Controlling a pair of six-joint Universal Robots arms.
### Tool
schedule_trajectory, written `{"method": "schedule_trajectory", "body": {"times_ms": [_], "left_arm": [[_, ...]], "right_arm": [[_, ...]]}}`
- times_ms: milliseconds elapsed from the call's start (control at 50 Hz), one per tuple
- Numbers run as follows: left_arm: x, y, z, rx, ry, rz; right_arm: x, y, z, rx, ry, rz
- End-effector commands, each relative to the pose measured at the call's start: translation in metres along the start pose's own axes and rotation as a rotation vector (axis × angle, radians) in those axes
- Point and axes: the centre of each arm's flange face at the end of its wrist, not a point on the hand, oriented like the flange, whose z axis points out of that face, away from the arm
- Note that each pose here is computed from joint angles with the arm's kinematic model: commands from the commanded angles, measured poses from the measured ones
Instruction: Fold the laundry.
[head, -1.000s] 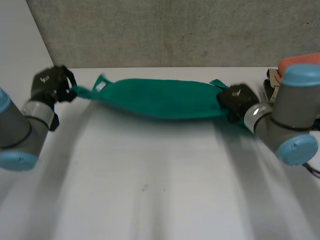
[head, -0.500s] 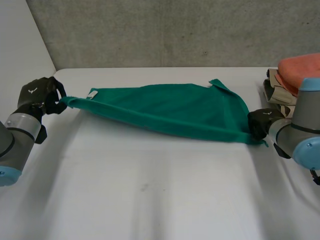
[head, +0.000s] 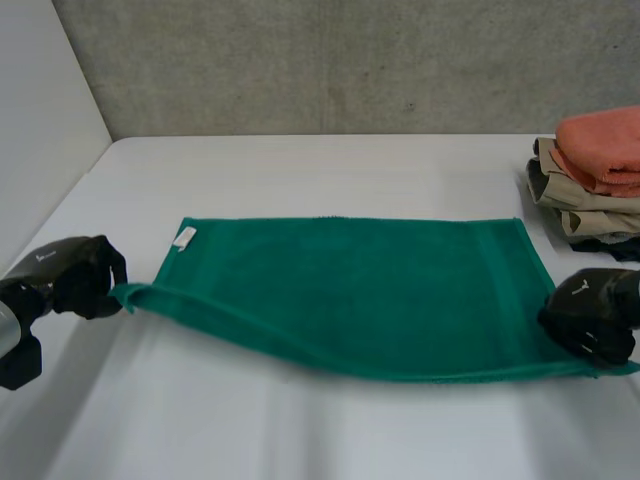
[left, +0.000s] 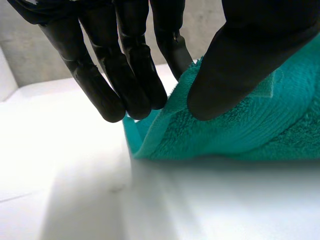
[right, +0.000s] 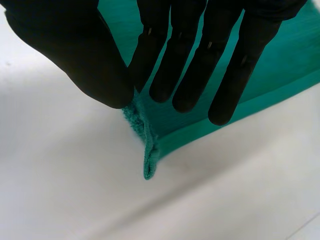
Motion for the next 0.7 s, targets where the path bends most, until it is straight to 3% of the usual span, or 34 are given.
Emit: {"method": "schedule_trajectory", "body": {"times_ms": [20,180,360,600,700], "left_arm": [[0.002,0.005,0.024,-0.015,0.032,0.074],[0.004,0.009,0.073,-0.056,-0.055,0.105],[0.007,-0.022,0.13,0.056,-0.174,0.111],[0.024,-0.031,0.187,0.157,-0.247,0.146],[0.043,-0.029,0.2,0.182,-0.169,0.153]], "right_arm": [[0.013,-0.023,0.036,0.118,0.138,0.027],[0.038,-0.039,0.082,0.245,0.337,0.014],[0.078,-0.065,0.126,0.451,0.628,-0.023],[0.1,-0.085,0.172,0.556,0.754,-0.046],[0.096,-0.083,0.192,0.513,0.762,-0.038]]}}
